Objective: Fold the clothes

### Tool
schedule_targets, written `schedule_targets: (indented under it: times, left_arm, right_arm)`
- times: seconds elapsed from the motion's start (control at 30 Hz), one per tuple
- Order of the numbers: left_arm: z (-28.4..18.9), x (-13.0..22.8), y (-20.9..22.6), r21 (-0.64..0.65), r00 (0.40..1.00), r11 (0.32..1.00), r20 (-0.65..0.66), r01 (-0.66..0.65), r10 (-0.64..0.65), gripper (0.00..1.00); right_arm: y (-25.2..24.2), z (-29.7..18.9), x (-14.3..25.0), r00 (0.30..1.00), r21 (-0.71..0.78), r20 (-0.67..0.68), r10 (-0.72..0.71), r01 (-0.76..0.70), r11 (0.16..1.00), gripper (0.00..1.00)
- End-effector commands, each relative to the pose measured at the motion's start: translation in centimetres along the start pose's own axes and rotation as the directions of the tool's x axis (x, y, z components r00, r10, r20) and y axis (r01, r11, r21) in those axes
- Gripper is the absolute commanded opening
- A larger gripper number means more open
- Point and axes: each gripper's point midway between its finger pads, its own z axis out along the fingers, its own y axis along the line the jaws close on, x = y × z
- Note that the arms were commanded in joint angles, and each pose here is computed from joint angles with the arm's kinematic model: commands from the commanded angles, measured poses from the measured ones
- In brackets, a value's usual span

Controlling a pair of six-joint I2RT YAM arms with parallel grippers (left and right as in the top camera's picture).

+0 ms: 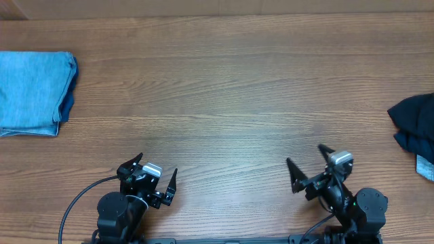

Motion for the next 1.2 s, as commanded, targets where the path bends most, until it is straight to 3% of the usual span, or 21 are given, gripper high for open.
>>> schedule_targets:
  times: [0.0, 0.23, 0.53, 0.73, 0.83, 0.97, 1.1, 1.17]
  left_arm:
    - [0.1, 0.2, -0.1, 0.003, 1.0, 1.0, 0.004, 0.012, -0.012, 1.0]
    - [0.1, 0.2, 0.0, 0.0, 1.0, 1.0, 0.005, 0.012, -0.012, 1.0]
    - [0.0, -1.3, -0.5, 0.036, 0.998, 0.999, 0.068, -0.002, -0.001, 1.0]
    - [-0.6, -4.7, -0.1, 0.041, 0.976, 0.995, 0.192, 0.096, -0.102, 1.0]
    - [-1.8, -6.5, 0.1, 0.046, 0.963, 0.988, 0.222, 0.145, -0.152, 1.0]
    - [-4.3, -9.0, 1.4, -0.022, 0.958, 0.984, 0.234, 0.177, -0.167, 1.0]
    - [-7.6, -12.3, 3.5, -0.135, 0.96, 0.97, 0.221, 0.203, -0.17, 1.0]
    - [-9.1, -14.7, 4.7, -0.19, 0.966, 0.959, 0.19, 0.209, -0.173, 1.0]
  right_arm:
    - [2.0, -0.2, -0.1, 0.995, -0.114, -0.003, 0.099, -0.099, 0.989, 1.0]
    - [-0.7, -0.8, -2.0, 0.954, 0.073, 0.014, 0.299, -0.299, 0.951, 1.0]
    - [-2.0, 0.1, -4.8, 0.899, 0.197, -0.172, 0.402, -0.369, 0.908, 1.0]
    - [1.0, 3.0, -9.8, 0.851, -0.019, -0.299, 0.433, -0.458, 0.889, 1.0]
    - [0.2, 4.3, -11.4, 0.848, -0.012, -0.3, 0.436, -0.461, 0.888, 1.0]
    - [-3.8, 5.3, -12.4, 0.804, 0.181, -0.292, 0.518, -0.485, 0.855, 1.0]
    - [-9.5, 4.3, -13.4, 0.74, 0.475, -0.225, 0.634, -0.485, 0.734, 1.0]
    - [-13.1, 2.6, -14.4, 0.716, 0.635, -0.17, 0.677, -0.446, 0.631, 1.0]
